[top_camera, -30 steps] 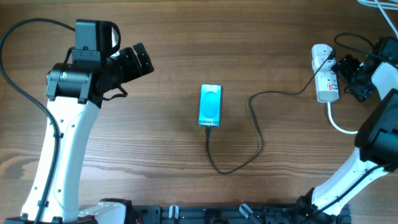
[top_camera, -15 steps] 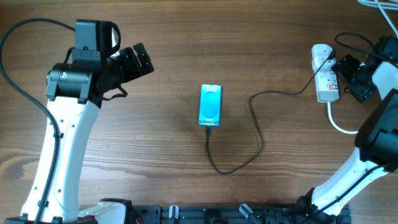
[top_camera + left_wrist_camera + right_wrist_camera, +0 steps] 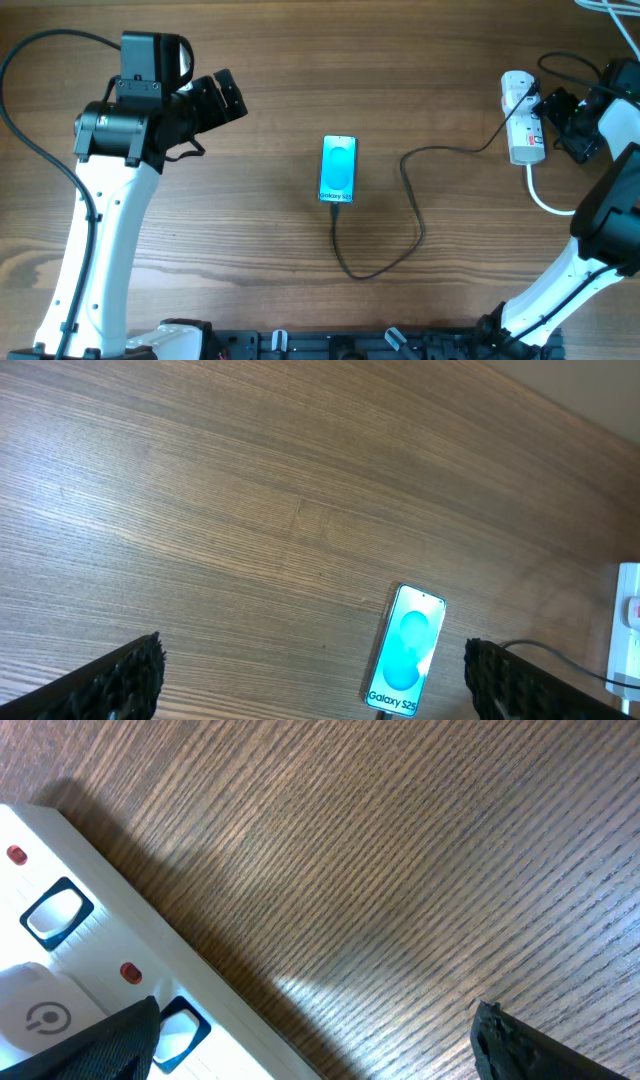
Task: Plug charger to phone and switch on socket
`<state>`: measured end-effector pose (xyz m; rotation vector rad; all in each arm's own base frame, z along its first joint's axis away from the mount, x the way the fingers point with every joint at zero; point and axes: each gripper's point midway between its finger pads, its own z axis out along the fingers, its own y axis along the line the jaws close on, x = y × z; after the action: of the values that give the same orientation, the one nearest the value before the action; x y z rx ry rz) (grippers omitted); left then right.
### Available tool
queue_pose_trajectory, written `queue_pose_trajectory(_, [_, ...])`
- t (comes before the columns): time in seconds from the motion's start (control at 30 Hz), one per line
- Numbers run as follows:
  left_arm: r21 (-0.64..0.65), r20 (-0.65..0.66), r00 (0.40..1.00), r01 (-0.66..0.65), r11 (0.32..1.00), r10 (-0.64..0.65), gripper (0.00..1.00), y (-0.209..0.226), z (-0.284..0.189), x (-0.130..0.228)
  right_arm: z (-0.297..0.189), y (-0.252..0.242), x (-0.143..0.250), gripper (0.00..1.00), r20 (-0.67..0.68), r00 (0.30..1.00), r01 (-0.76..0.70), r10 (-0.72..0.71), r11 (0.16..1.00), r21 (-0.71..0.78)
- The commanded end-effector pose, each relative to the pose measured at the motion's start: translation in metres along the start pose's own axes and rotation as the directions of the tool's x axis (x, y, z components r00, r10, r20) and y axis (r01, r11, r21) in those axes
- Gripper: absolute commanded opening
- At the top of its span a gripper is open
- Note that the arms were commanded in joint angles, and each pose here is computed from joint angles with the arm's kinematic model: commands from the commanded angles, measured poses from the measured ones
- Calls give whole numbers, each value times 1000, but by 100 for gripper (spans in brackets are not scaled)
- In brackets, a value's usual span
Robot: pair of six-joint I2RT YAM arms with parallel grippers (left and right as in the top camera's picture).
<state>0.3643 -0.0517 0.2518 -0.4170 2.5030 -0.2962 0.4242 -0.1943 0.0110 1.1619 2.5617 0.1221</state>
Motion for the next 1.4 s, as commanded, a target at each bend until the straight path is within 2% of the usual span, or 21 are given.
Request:
queue_pose_trajectory(0.0, [-20, 2, 1000, 11, 1000, -11, 100, 4, 2, -1, 21, 8, 39, 99, -121, 990, 73, -73, 997, -3])
queue_pose_trajectory(0.3, [-20, 2, 1000, 11, 1000, -11, 100, 4, 2, -1, 18, 6, 49, 100, -162, 984, 73, -69, 997, 13])
queue_pose_trajectory(0.43, [-20, 2, 1000, 11, 1000, -11, 100, 4, 2, -1, 2, -13, 47, 100, -149, 989, -10, 27, 994, 112])
queue_pose_trajectory(0.5, [-20, 2, 1000, 11, 1000, -11, 100, 4, 2, -1, -13, -21, 44, 100, -131, 989, -52, 71, 989, 140])
queue_pose_trajectory(0.67, [-20, 2, 1000, 11, 1000, -11, 100, 4, 2, -1, -52, -20, 37, 100, -90, 993, -63, 75, 990, 129])
queue_pose_trajectory(0.77, [-20, 2, 1000, 11, 1000, -11, 100, 4, 2, -1, -98, -15, 35, 100, -41, 997, -64, 69, 992, 108])
queue_pose_trajectory(1.03, [-20, 2, 1000, 11, 1000, -11, 100, 4, 2, -1, -190, -12, 60, 100, 27, 999, -48, 46, 997, 68])
queue_pose_trajectory(1.13, [-20, 2, 1000, 11, 1000, -11, 100, 4, 2, -1, -222, -7, 73, 100, 62, 998, -15, 12, 999, 44])
queue_pose_trajectory(1.37, [-20, 2, 1000, 11, 1000, -11, 100, 4, 2, -1, -280, 9, 121, 100, 198, 969, 161, -147, 985, -55])
